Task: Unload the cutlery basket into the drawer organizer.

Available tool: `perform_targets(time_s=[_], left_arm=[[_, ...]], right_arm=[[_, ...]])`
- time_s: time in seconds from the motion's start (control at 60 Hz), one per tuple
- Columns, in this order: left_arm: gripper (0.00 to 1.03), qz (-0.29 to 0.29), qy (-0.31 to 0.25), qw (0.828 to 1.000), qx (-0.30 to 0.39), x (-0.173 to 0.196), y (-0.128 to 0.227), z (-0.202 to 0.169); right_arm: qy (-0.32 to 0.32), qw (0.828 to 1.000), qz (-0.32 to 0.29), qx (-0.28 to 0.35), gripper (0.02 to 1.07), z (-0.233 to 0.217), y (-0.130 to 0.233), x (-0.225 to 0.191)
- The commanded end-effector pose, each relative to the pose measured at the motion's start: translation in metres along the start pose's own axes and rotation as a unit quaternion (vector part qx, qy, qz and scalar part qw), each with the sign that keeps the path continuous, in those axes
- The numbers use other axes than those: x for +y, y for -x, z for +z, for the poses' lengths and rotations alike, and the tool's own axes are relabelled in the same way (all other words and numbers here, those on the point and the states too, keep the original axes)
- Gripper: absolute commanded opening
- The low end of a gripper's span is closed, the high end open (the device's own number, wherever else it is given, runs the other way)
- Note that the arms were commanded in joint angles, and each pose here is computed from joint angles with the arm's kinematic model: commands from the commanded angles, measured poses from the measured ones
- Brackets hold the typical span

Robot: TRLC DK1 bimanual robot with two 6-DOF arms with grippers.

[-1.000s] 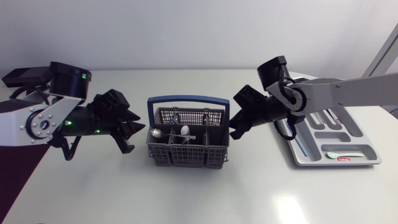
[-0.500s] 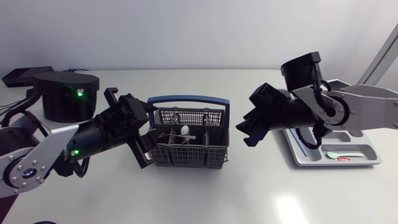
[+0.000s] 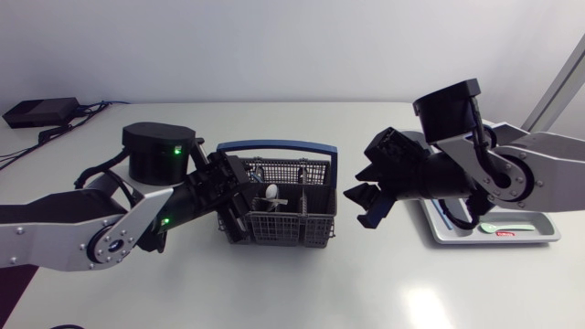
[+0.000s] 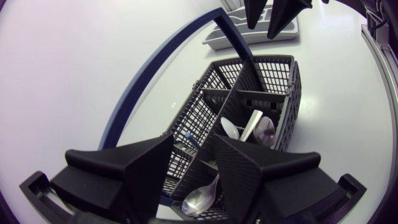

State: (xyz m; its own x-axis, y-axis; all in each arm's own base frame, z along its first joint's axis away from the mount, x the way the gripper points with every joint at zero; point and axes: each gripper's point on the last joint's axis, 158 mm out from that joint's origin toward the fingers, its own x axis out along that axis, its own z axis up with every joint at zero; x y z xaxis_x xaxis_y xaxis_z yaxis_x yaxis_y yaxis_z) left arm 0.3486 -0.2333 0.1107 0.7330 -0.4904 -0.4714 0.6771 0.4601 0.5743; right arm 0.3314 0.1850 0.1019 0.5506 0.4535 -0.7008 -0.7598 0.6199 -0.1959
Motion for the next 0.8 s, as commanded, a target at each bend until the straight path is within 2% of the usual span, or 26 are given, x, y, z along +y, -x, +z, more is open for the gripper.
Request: perform_targets(time_s=[0.0,0.267,0.467,0.667,0.783], left_arm=[[0.33,0.01,-0.009,1.0,-0.003,0.008,-0.007,0.004],[0.07,0.021,-0.009,1.0,-0.016,0.013,-0.011,0.01],[0.04,0.03,-0.012,0.999,-0.029,0.018,0.0,0.019],[0.04,0.043,-0.019,0.997,-0.053,0.031,0.033,0.043],[0.04,0.036,-0.025,0.996,-0.073,0.03,0.064,0.066]], right_arm=[[0.002,1.0,0.004,0.012,0.6,-0.01,-0.003,0.006],[0.004,1.0,0.005,0.014,0.6,-0.011,-0.006,0.008],[0.006,1.0,0.012,0.019,0.6,-0.014,-0.01,0.013],[0.013,1.0,0.009,0.016,0.6,-0.011,-0.007,0.015],[0.019,1.0,0.01,0.012,0.6,-0.008,-0.002,0.02]])
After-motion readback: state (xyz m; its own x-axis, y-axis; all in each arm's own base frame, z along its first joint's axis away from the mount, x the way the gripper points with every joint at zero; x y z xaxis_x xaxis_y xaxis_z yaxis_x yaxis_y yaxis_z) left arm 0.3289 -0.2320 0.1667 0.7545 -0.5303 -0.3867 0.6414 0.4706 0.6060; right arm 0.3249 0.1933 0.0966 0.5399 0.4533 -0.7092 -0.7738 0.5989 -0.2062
